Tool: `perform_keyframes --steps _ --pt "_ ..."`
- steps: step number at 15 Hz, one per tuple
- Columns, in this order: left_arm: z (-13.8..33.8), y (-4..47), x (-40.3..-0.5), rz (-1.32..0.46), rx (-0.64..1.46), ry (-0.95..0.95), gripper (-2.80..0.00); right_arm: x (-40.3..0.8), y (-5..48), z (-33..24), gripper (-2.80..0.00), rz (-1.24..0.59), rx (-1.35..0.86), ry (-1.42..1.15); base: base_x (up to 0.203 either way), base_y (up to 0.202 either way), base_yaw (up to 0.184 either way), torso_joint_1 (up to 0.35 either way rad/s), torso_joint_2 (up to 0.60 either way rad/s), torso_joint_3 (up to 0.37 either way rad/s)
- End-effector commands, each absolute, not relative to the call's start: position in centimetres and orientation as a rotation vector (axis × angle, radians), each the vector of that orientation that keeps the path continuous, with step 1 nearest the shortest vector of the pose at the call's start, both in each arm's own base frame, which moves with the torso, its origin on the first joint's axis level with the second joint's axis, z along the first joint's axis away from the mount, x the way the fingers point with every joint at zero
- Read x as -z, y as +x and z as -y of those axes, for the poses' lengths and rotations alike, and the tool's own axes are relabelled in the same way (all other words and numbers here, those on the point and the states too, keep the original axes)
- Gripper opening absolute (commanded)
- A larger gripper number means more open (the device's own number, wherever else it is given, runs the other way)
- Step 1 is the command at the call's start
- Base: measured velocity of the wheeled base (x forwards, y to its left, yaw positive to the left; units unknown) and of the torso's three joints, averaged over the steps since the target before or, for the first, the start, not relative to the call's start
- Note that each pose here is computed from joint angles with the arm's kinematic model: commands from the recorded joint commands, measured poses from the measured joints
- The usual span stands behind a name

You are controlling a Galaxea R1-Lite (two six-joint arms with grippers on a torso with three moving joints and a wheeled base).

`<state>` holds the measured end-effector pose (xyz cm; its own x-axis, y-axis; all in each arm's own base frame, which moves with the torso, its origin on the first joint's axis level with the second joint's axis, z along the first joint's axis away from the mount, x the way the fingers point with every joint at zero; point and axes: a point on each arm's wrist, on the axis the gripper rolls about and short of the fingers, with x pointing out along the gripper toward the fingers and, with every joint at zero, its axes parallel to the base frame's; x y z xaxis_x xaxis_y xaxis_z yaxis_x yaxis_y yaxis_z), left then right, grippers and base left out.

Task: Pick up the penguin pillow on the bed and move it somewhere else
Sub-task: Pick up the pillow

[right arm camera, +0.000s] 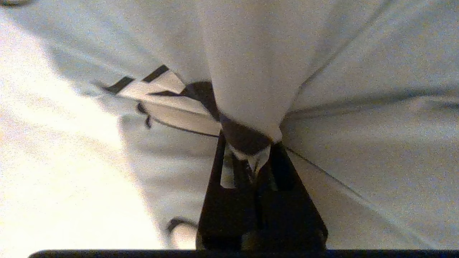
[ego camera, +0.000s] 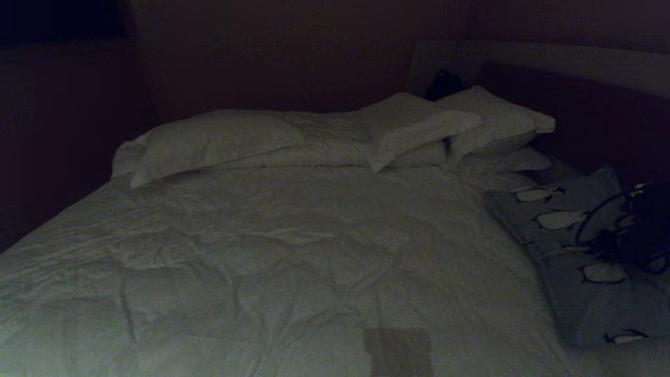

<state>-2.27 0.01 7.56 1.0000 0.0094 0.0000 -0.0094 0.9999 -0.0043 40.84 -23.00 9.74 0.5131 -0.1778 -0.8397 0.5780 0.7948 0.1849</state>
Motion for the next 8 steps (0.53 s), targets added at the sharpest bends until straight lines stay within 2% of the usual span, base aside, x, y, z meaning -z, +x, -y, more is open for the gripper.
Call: perform_keyframes --steps 1,8 --pt "0.0 -2.3 -7.6 0.0 -0.011 -0.005 -2.8 -13.7 39.7 21.8 -2.8 -0.875 0.318 0.59 0.0 0.0 0.0 0.0 0.0 0.0" --pt "0.0 -2.3 -7.6 0.0 -0.011 -0.005 -2.8 -20.1 37.4 18.3 -2.8 -0.826 0.197 0.674 0.0 0.0 0.0 0.0 0.0 0.0"
